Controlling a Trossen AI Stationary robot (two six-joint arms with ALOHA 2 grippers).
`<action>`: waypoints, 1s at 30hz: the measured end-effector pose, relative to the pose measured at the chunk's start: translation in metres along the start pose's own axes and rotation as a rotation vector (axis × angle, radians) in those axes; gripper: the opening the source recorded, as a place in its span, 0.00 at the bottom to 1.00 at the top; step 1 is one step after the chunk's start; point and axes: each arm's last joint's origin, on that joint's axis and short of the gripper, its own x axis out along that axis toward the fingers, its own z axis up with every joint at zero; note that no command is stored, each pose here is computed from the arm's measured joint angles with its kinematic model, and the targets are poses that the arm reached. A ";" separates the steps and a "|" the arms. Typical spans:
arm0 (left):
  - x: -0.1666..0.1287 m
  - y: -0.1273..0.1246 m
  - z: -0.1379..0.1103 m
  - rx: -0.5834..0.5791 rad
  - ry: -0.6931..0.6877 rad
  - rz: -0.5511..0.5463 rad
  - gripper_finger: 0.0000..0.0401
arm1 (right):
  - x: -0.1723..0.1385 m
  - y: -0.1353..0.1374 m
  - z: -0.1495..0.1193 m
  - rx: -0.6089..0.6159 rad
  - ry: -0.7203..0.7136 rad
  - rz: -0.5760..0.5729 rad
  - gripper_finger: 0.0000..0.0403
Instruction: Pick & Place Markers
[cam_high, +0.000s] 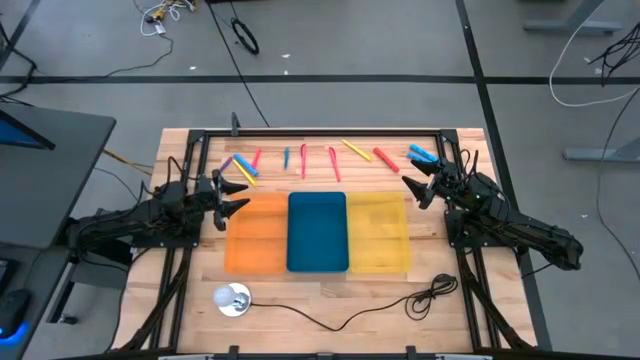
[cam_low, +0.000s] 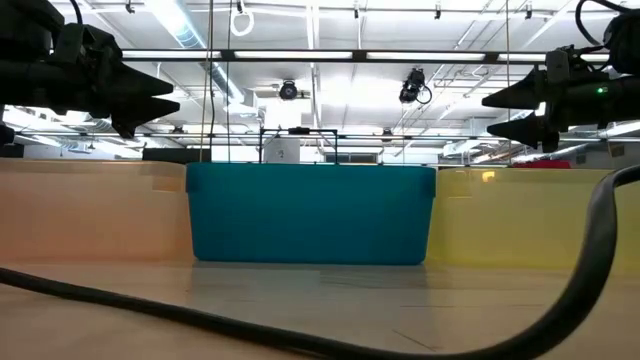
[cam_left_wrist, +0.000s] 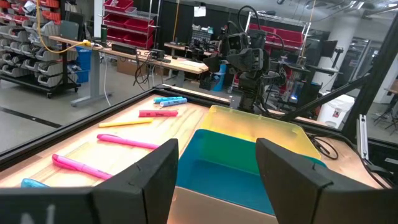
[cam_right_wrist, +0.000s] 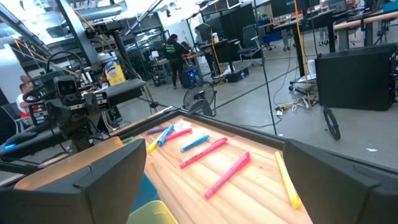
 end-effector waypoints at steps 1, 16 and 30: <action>0.000 0.000 0.000 0.000 -0.001 0.000 0.55 | 0.000 0.000 0.000 0.011 -0.002 0.000 0.94; 0.000 0.000 0.000 0.000 0.000 0.000 0.55 | -0.012 0.013 0.071 -0.072 0.023 -0.245 0.94; 0.000 0.000 0.000 -0.001 0.000 0.000 0.55 | -0.002 0.033 0.158 -0.174 0.061 -0.456 0.94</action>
